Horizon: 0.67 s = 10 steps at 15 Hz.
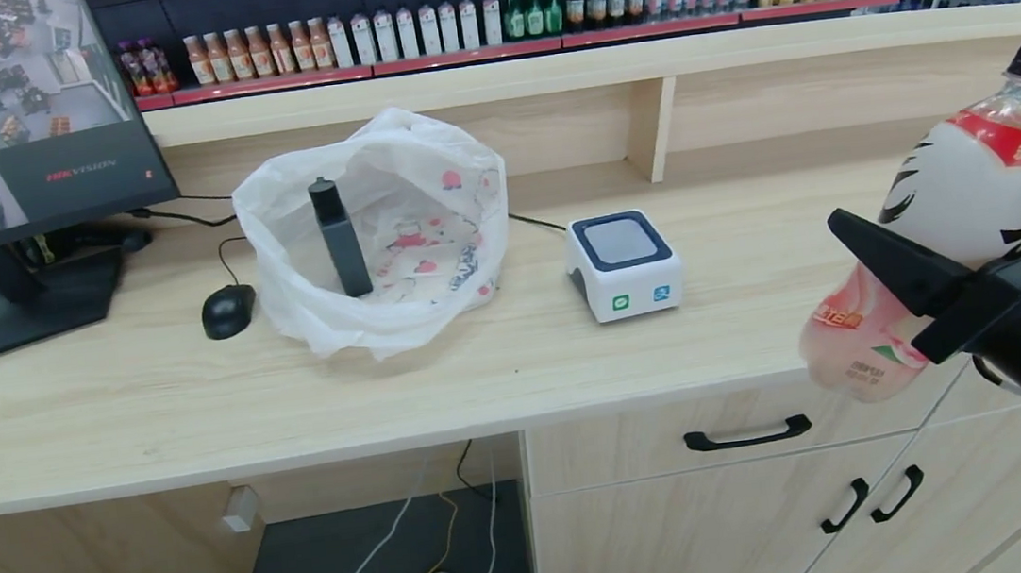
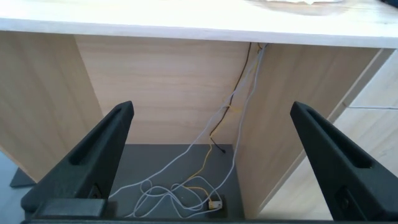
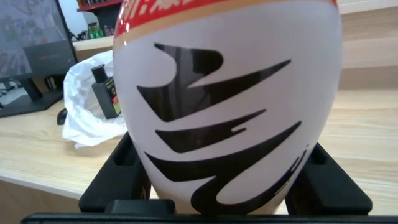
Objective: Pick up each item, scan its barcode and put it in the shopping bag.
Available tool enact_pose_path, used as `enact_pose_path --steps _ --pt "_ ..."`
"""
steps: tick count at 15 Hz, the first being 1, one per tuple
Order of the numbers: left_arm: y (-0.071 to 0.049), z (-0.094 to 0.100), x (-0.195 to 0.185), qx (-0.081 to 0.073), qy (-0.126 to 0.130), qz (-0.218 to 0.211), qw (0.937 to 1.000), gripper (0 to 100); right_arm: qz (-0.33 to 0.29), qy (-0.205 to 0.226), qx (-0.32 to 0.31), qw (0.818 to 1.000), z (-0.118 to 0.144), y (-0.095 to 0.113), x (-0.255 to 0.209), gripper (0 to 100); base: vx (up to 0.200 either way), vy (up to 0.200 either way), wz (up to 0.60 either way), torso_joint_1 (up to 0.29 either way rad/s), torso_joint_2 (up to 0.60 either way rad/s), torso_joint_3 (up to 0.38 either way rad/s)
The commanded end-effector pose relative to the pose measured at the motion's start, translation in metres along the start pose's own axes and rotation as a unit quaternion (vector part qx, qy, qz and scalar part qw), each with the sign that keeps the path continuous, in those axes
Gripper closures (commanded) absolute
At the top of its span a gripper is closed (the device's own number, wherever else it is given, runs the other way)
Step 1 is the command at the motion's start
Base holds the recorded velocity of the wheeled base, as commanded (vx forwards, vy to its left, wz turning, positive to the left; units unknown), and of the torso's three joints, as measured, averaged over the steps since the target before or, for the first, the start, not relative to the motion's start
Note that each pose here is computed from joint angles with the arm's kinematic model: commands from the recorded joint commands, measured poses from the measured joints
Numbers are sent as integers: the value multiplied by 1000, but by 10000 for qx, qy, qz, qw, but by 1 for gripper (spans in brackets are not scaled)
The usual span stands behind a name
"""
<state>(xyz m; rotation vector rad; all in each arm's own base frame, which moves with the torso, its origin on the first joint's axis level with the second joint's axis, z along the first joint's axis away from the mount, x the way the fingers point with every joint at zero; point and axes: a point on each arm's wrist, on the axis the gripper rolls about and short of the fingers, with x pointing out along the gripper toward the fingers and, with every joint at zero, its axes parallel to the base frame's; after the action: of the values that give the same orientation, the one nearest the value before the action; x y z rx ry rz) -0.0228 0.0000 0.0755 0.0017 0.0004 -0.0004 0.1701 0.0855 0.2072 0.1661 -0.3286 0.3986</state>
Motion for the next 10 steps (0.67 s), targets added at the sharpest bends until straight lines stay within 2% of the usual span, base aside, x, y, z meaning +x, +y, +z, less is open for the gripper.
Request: enact_pose_path --steps 1,5,10 --pt "0 0 0 15 -2 -6 10000 0 27 53 5 10000 -3 1 3 100 0 0 0 0 0 0" --pt "0 0 0 7 -2 -6 10000 0 164 44 60 9998 -8 9 24 100 0 0 0 0 0 0" --pt "0 0 0 7 -2 -6 10000 0 590 -161 638 9961 -11 43 67 100 0 0 0 0 0 0"
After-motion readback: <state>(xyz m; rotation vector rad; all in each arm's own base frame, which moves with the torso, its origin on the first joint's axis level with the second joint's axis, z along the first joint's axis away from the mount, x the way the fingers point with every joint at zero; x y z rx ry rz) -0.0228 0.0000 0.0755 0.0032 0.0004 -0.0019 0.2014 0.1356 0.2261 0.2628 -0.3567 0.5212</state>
